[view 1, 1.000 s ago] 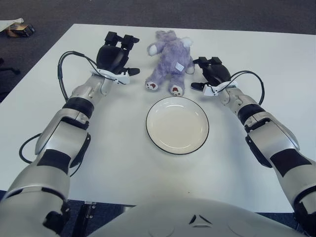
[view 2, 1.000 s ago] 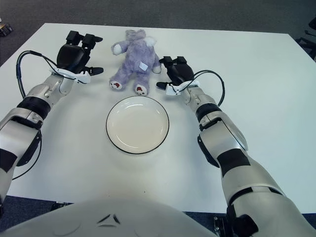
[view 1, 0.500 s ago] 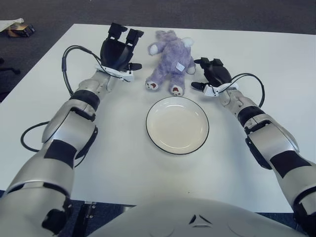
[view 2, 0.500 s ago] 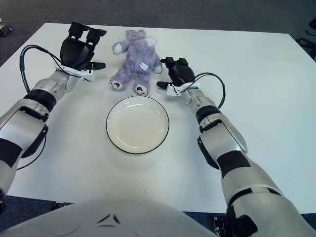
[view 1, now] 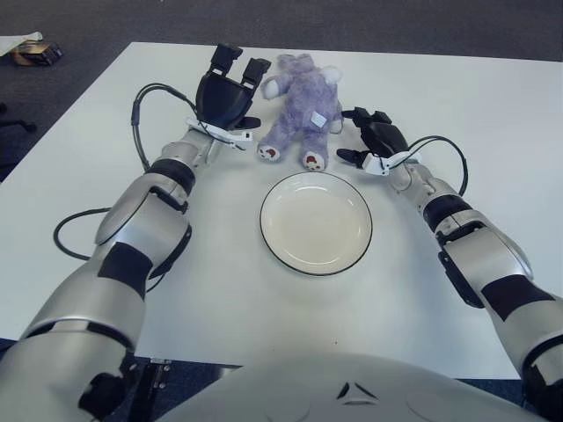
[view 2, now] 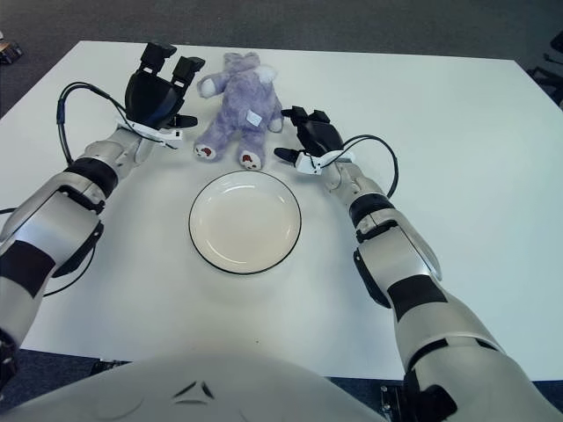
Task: Put the doll into the plate.
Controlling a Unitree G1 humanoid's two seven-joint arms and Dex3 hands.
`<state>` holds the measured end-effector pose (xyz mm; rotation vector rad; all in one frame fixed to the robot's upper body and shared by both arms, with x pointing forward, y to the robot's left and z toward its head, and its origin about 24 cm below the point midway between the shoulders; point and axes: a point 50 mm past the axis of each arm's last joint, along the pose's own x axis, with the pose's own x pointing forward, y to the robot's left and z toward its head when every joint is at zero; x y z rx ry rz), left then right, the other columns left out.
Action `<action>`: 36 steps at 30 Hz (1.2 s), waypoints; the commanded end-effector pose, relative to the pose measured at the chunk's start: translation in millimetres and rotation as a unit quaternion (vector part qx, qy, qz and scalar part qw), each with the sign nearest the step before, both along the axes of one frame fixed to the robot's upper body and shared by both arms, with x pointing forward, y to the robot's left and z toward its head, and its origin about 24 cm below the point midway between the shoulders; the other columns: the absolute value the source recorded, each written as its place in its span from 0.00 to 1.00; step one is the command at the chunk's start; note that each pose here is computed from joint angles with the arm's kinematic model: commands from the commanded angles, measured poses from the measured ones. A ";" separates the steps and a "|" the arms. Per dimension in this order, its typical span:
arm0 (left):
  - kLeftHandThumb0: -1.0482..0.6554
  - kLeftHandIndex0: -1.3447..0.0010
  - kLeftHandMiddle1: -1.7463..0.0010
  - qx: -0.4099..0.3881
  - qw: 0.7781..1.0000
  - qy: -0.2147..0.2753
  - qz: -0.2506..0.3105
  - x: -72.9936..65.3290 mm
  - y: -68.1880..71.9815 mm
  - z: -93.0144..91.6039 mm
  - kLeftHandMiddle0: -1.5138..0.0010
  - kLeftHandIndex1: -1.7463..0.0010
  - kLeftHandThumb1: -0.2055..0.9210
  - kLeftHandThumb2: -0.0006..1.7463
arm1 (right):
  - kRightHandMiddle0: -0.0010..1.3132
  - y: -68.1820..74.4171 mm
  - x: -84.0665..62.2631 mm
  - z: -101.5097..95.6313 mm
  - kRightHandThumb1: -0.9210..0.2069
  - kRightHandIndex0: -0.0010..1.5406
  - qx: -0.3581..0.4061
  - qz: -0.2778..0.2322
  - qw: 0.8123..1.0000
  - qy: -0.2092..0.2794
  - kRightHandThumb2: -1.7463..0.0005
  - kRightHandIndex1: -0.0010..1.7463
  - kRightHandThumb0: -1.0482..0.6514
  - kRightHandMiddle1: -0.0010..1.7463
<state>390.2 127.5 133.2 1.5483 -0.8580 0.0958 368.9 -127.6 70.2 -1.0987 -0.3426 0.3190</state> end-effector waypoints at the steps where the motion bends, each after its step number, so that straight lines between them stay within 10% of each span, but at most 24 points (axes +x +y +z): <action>1: 0.34 1.00 0.47 0.009 1.000 -0.022 -0.019 3.7 -16.3 14.7 1.00 0.52 0.47 0.58 | 0.00 5.3 -8.5 -11.9 0.08 0.00 -0.010 0.023 0.999 0.019 0.65 0.61 0.25 0.38; 21: 0.32 1.00 0.43 -0.013 0.996 -0.009 -0.090 -3.8 -31.8 9.2 1.00 0.46 0.45 0.57 | 0.00 9.3 -23.4 3.7 0.10 0.00 0.018 0.068 0.997 0.028 0.64 0.67 0.25 0.40; 29: 0.32 1.00 0.45 -0.018 0.994 -0.002 -0.104 -5.9 -33.1 6.3 1.00 0.49 0.44 0.57 | 0.00 11.7 -44.1 15.4 0.24 0.17 0.009 0.100 0.994 0.052 0.52 0.79 0.28 0.85; 36: 0.33 1.00 0.44 -0.018 0.995 0.004 -0.098 -5.7 -32.8 4.2 1.00 0.50 0.43 0.57 | 0.00 9.8 -60.6 26.6 0.32 0.22 0.011 0.113 0.990 0.086 0.43 0.86 0.32 0.96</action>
